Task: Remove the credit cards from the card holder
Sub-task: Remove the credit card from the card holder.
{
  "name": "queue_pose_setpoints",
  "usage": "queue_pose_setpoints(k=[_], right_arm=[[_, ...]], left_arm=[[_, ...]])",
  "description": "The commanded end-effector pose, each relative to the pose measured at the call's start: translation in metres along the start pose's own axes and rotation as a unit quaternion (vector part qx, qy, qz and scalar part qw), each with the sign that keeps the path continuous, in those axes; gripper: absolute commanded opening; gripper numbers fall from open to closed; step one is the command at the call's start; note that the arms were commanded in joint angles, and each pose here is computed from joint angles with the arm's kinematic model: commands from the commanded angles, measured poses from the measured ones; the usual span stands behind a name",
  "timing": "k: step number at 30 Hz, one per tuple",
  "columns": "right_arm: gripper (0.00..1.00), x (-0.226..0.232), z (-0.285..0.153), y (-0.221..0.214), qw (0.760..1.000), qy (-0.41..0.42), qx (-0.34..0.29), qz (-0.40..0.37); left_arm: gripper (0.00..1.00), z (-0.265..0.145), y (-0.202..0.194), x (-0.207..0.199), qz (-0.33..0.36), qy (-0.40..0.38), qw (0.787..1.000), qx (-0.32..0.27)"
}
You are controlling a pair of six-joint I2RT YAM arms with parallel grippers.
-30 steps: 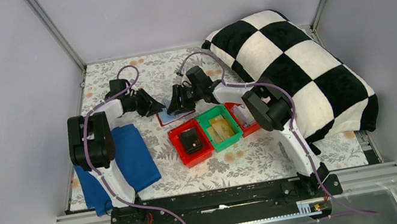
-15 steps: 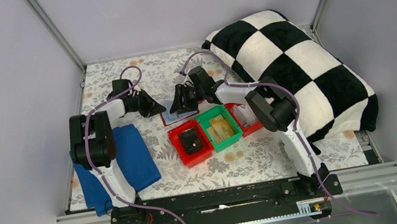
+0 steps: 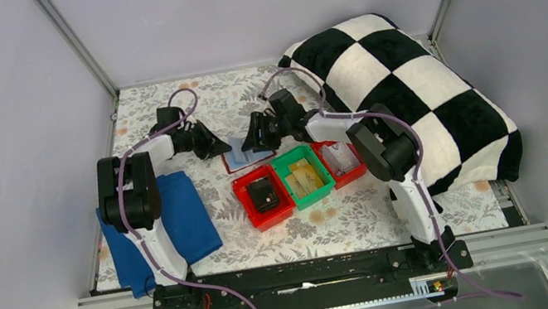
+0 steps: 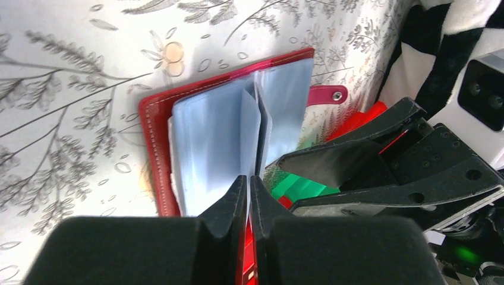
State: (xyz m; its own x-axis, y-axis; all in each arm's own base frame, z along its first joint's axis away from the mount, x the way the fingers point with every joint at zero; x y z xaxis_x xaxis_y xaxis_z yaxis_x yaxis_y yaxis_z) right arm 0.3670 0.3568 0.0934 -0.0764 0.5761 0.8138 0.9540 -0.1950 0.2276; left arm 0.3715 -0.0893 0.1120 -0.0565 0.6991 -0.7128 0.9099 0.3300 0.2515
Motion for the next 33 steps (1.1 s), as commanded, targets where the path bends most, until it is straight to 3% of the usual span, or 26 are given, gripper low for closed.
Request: queue_pose_setpoints(k=[1,9,17,33], right_arm=[[0.56,0.027,-0.04,0.03,0.997,0.041,-0.072,-0.008],[0.56,-0.013,-0.059,0.046,0.996,0.031,-0.082,0.035],[0.56,-0.025,-0.075,0.055,0.994,0.027,-0.095,0.044],[0.53,0.014,-0.067,0.056,0.995,0.076,-0.06,0.005]], left_arm=[[0.09,0.002,0.014,-0.023,0.03,-0.037,0.999,-0.003],[0.09,0.015,0.015,-0.042,0.047,-0.044,0.998,0.007],[0.09,0.032,0.008,-0.045,0.05,-0.038,0.998,0.026],[0.08,0.009,0.008,-0.034,0.052,-0.001,0.998,0.017]])
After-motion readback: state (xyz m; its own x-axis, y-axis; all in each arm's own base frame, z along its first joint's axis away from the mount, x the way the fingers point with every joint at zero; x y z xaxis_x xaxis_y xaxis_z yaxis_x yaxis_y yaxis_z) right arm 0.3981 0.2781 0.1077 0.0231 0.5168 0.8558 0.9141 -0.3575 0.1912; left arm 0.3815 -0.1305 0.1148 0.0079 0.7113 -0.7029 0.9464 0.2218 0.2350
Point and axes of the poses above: each gripper's point midway between its finger pads, its own z axis out along the fingers, its own x axis along the line the jaws close on, y = z × x, the point moved 8 cm from there along -z, back along the fingers, and after that the axes turned 11 degrees about z, right-handed, at the moved point
